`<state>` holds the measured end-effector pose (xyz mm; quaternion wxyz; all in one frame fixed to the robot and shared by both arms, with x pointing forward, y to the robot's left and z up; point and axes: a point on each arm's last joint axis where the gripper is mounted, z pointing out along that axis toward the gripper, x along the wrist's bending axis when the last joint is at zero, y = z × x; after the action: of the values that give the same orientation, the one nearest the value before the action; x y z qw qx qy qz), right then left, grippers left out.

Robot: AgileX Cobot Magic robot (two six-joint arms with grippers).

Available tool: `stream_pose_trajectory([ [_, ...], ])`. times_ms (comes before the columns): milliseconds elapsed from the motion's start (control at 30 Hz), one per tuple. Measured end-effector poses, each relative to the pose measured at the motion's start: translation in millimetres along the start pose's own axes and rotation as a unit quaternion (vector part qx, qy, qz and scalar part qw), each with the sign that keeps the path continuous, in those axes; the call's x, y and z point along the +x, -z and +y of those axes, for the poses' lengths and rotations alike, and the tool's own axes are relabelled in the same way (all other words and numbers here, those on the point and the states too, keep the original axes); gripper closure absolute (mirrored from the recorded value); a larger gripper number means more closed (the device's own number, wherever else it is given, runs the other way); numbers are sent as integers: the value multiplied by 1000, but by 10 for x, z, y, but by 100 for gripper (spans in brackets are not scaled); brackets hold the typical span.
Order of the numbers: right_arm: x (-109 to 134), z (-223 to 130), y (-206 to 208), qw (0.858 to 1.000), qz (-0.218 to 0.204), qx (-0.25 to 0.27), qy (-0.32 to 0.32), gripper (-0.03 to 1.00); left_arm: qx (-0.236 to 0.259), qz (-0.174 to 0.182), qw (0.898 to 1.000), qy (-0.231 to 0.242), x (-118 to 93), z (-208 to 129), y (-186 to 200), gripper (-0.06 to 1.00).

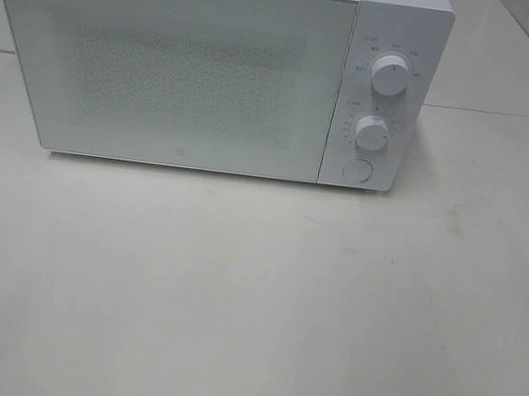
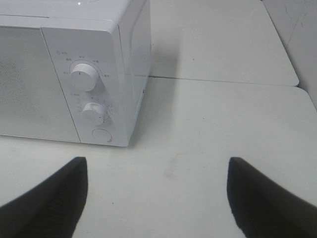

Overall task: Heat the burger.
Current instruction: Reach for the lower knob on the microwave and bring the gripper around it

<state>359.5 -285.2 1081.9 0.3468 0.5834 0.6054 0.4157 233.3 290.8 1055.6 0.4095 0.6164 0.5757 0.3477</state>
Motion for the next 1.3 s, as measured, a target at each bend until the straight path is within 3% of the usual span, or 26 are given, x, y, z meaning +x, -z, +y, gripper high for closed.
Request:
stream_pose_trajectory([
  [467,9,35,-603,1000,0,20,-1,22,0,0,1000,0,0,0,0,-4],
  [833,12,6,-1052,1000,2,6,-4,22,0,0,1000,0,0,0,0,-4],
  [1100,12,-28,-1298,999,7,-44,1,22,0,0,1000,0,0,0,0,-4],
  [1300,2,-266,-1379,997,-8,-75,13,22,0,0,1000,0,0,0,0,-4],
])
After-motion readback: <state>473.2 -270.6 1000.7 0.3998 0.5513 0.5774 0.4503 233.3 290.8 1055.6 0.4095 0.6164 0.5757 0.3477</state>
